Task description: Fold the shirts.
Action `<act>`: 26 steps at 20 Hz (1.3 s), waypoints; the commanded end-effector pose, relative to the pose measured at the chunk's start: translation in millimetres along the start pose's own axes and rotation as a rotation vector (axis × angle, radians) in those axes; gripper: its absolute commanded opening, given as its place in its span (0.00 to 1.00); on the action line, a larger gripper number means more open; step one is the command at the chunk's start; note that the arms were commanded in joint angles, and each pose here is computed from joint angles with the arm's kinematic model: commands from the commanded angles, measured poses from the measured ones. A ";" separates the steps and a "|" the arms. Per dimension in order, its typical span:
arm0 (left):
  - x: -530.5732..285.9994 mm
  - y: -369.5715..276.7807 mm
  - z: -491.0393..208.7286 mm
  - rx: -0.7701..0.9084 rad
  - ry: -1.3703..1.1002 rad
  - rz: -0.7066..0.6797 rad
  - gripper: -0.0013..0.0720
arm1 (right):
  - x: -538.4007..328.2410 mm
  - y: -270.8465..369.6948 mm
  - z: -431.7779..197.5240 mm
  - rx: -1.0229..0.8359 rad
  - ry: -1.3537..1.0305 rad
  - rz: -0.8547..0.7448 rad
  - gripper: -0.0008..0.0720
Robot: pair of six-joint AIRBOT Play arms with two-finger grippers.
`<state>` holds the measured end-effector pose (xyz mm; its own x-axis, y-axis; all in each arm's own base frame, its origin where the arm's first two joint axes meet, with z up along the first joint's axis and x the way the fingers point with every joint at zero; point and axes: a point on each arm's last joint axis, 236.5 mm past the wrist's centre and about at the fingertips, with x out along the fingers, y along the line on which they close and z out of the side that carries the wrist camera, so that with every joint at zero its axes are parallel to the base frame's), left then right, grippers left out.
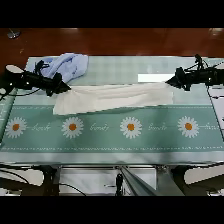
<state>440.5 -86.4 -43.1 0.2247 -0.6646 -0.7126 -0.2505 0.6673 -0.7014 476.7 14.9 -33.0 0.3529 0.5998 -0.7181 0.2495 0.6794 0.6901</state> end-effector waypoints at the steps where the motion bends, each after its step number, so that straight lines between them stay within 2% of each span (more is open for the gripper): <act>1: 15.9 5.3 7.0 -0.001 0.042 -0.001 0.13 | 19.4 -6.6 11.5 0.029 0.011 0.012 0.38; 2: 15.2 4.8 6.3 -0.001 0.045 -0.003 0.53 | 21.1 -7.8 11.3 0.031 0.014 0.013 0.82; 3: 8.0 2.6 3.0 0.024 0.070 -0.003 0.96 | 17.6 -8.1 12.7 0.012 0.014 0.017 0.87; 4: -6.1 5.8 2.6 0.038 0.096 0.024 0.97 | 6.6 -9.1 17.7 0.005 0.009 0.022 0.87; 6: -54.4 32.6 4.5 0.034 0.124 0.186 0.97 | -24.9 -14.5 29.2 0.011 -0.002 0.040 0.87; 9: -144.4 63.5 25.9 0.026 -0.081 0.428 0.97 | -58.7 -51.3 26.6 0.040 0.010 -0.026 0.86; 11: -184.8 41.6 42.0 0.075 -0.308 0.431 0.97 | -58.6 -84.8 14.3 0.069 0.046 -0.133 0.86; 14: -204.1 -20.6 31.0 0.194 -0.567 0.338 0.97 | -34.5 -96.0 -1.9 0.081 0.108 -0.131 0.86; 16: -186.7 -49.9 0.8 0.253 -0.572 0.276 0.97 | -15.9 -91.5 -8.7 0.072 0.150 -0.107 0.86; 22: -93.4 -97.3 -64.8 0.414 -0.351 0.198 0.97 | 36.2 -53.0 -38.5 -0.029 0.280 -0.055 0.85; 23: -80.9 -103.4 -67.2 0.435 -0.337 0.190 0.97 | 38.3 -46.3 -44.0 -0.051 0.299 -0.051 0.75; 24: -68.0 -106.6 -69.0 0.448 -0.319 0.186 0.97 | 37.7 -40.9 -49.7 -0.065 0.321 -0.046 0.48; 25: -55.5 -109.1 -72.4 0.447 -0.293 0.174 0.93 | 34.8 -36.0 -53.5 -0.075 0.335 -0.041 0.06; 26: -41.3 -111.5 -78.3 0.438 -0.253 0.152 0.52 | 28.5 -30.5 -53.5 -0.088 0.331 -0.040 0.05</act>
<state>388.1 -123.1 80.2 0.4975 -0.4253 -0.7560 0.0616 0.8867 -0.4582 438.4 18.0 -90.7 0.0686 0.6494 -0.7573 0.2173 0.7312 0.6467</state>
